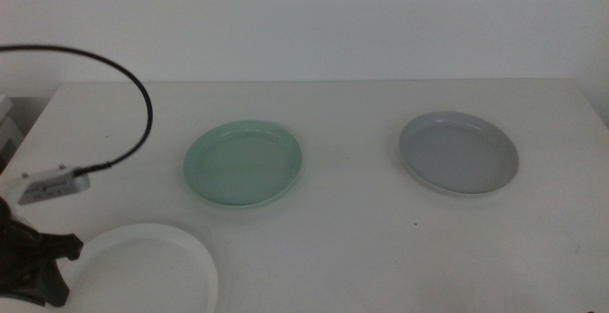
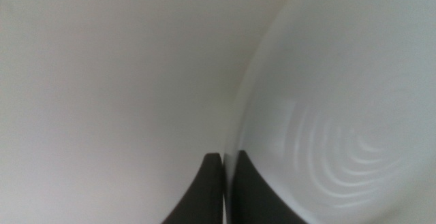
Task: Stack the three bowls on top of each other.
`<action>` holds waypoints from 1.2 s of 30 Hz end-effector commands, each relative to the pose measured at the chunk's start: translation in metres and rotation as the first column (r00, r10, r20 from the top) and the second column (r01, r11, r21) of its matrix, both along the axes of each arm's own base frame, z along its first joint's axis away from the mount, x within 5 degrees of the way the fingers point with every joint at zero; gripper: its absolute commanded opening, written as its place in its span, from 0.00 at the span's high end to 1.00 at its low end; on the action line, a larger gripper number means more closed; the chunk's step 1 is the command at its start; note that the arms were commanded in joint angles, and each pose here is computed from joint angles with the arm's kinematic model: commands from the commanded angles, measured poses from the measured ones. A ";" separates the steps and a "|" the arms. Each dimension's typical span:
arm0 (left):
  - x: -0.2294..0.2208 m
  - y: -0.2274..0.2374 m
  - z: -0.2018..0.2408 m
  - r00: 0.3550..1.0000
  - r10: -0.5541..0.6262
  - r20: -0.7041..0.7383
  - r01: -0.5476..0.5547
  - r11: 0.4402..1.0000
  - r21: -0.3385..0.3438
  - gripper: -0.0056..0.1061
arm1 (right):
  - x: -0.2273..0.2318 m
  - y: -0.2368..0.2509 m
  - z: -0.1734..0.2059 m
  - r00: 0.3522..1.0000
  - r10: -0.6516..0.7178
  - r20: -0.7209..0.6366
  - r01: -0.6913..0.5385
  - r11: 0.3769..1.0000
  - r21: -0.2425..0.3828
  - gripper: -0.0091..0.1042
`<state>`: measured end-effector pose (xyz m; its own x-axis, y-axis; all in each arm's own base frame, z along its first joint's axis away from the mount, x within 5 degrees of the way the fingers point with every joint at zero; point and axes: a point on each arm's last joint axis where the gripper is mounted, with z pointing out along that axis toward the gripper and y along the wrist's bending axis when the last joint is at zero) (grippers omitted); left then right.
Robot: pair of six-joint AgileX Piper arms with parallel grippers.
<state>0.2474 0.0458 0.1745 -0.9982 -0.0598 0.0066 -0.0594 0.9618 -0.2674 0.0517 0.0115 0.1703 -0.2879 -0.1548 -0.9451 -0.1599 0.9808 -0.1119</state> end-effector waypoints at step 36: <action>0.047 -0.226 0.031 0.948 -0.293 0.125 0.311 0.936 -0.166 0.95 | 0.000 -0.002 0.008 0.996 -0.024 0.089 0.025 1.000 -0.011 0.36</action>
<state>0.2915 -0.1725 0.1873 -0.9637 0.2638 -0.0408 0.2587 0.8858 -0.3853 0.0517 0.0115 0.1703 -0.2879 -0.1548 -0.9451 -0.1599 0.9808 -0.1119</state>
